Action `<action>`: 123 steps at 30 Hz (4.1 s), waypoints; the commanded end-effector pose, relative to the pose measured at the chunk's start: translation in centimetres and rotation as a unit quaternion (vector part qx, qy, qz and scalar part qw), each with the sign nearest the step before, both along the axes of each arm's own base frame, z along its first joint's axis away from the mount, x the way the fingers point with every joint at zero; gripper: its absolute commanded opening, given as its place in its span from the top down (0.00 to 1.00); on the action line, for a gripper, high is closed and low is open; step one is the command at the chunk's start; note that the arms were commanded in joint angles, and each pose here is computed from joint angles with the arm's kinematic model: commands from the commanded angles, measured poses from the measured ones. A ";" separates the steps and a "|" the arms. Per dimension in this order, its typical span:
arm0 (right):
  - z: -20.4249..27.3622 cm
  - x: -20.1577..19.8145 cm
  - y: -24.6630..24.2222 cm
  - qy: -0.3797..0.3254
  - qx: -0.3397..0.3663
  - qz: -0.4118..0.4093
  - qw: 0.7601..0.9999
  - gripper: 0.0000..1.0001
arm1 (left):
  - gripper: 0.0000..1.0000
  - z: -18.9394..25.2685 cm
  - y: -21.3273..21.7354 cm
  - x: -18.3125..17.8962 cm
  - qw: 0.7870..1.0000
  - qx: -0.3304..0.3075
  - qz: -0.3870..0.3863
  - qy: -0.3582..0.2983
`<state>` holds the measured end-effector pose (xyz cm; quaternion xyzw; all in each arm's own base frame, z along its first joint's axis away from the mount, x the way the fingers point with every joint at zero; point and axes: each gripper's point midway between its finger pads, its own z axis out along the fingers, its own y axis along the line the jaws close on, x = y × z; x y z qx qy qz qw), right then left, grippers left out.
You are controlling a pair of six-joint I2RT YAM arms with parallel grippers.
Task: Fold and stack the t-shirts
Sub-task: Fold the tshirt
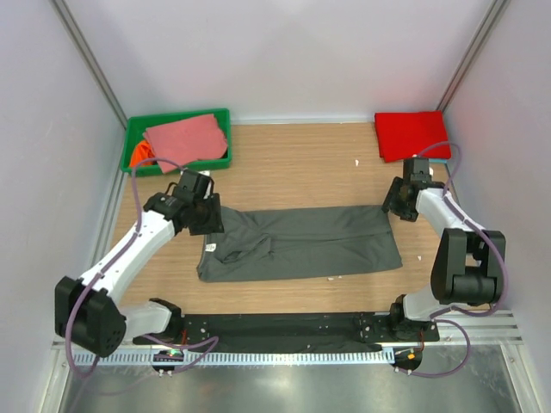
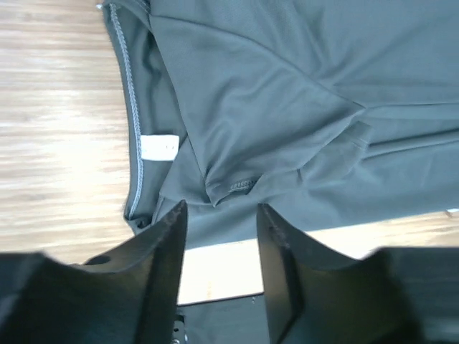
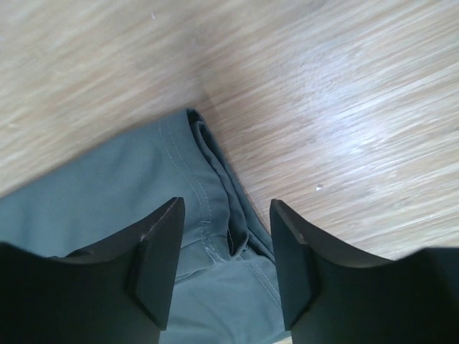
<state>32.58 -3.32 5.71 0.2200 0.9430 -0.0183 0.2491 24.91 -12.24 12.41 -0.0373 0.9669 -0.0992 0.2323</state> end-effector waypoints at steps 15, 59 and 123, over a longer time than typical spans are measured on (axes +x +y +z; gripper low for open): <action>1.3 7.2 2.1 -0.077 0.058 0.053 0.994 0.37 | 0.44 -0.5 2.6 8.8 0.998 0.056 -0.007 0.017; -1.4 8.0 2.8 -0.040 0.076 0.078 0.993 0.39 | 0.62 -8.3 2.4 14.9 0.991 -0.017 0.075 0.110; 1.3 -1.6 2.7 -0.011 0.102 -0.055 0.993 0.37 | 0.53 -2.9 3.5 6.0 0.994 -0.007 0.065 0.087</action>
